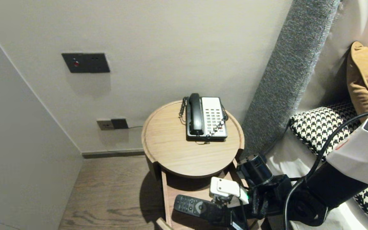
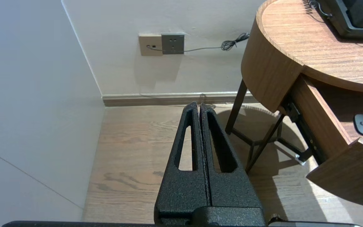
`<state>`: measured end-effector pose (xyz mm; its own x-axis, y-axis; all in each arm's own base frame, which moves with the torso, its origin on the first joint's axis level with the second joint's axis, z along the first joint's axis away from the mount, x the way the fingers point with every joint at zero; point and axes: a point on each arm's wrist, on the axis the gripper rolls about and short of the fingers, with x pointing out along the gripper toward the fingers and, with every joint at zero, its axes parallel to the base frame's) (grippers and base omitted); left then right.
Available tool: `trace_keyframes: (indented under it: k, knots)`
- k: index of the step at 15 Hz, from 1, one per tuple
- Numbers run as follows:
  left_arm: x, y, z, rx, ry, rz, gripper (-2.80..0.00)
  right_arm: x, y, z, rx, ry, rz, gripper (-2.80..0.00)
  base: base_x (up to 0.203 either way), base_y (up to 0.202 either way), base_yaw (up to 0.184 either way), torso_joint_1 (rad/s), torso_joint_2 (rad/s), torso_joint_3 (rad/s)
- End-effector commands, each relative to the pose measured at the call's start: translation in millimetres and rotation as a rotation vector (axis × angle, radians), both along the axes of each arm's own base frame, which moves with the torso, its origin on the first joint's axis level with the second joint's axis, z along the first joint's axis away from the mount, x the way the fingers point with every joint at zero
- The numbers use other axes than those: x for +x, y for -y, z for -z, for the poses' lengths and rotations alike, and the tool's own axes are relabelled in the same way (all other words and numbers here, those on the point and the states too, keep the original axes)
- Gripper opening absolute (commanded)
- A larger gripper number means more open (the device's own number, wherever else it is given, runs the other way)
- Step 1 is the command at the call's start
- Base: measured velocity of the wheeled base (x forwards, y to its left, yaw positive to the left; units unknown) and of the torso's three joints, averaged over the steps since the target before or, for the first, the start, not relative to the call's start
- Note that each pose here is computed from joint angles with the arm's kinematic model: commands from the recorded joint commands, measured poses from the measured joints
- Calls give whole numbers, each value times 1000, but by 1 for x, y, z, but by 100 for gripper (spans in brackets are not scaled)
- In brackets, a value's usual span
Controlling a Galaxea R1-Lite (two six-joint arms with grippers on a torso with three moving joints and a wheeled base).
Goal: Put the remote controls on the table in the drawer one by one
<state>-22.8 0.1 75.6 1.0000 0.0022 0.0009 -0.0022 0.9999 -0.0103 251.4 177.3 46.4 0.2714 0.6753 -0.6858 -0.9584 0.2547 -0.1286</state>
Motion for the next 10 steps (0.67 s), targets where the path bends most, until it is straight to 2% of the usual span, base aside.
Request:
trace_keyframes:
  k: [1,4,7,10]
  knots:
    - [0,0,0,0,0,-1,-280,4,2,9,-26,11,-25,-280,0,0,0,0,0,0]
    - [0,0,0,0,-1,-1,-280,15,7,7,-83,-9,-45,-280,0,0,0,0,0,0]
    - [0,0,0,0,1,-1,-280,33,2,-2,-90,13,-54,-280,0,0,0,0,0,0]
    - [0,0,0,0,1,0,-280,45,-1,4,-92,26,-54,-280,0,0,0,0,0,0]
